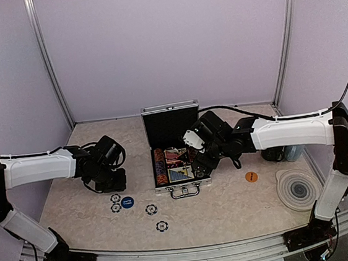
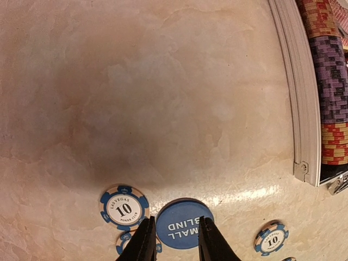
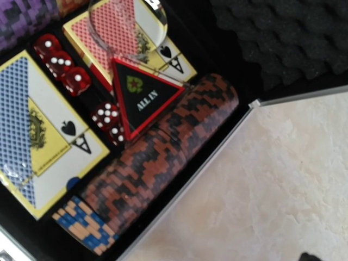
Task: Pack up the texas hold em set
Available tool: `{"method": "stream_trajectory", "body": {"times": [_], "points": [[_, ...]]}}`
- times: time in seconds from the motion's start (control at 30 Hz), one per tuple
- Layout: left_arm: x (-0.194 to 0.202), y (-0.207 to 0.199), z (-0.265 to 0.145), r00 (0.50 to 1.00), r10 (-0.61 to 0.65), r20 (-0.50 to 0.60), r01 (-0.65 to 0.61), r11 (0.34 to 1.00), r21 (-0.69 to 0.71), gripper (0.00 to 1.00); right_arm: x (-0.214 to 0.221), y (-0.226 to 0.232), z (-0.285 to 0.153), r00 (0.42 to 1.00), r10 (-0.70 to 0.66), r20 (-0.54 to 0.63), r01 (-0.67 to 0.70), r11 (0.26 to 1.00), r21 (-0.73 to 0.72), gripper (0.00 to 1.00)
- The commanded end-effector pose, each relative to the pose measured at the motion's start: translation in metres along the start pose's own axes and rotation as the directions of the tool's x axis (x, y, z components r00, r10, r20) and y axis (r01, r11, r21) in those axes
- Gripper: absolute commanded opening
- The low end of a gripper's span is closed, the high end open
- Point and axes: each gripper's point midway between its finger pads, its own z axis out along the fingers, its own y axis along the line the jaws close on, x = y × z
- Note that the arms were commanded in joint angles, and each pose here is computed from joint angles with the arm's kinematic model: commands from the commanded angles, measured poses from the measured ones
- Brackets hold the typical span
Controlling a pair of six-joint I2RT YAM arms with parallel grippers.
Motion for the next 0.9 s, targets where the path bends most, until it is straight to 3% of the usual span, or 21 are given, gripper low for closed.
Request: {"method": "stream_trajectory", "body": {"times": [0.0,0.07,0.27,0.33,0.87], "points": [[-0.001,0.004,-0.005,1.000,0.011,0.004,-0.010,0.999,-0.041,0.27,-0.012,0.003,-0.002,1.000,0.007,0.023,-0.007,1.000,-0.009,0.99],[0.004,0.009,-0.004,1.000,0.006,-0.007,-0.007,0.998,-0.060,0.29,-0.012,0.003,-0.002,1.000,0.007,0.024,-0.007,1.000,-0.011,0.99],[0.023,0.030,0.011,0.997,-0.023,-0.071,0.014,0.993,-0.119,0.50,-0.011,0.005,-0.001,1.000,0.010,0.024,-0.010,1.000,-0.015,0.99],[0.026,0.033,0.017,0.996,-0.031,-0.085,0.021,0.993,-0.119,0.53,-0.010,0.005,-0.001,1.000,0.010,0.024,-0.009,1.000,-0.017,0.99],[0.026,0.045,0.041,0.989,-0.071,-0.129,0.061,0.995,-0.078,0.53,-0.009,0.007,0.000,1.000,0.007,0.020,-0.006,1.000,-0.021,0.99]]}}
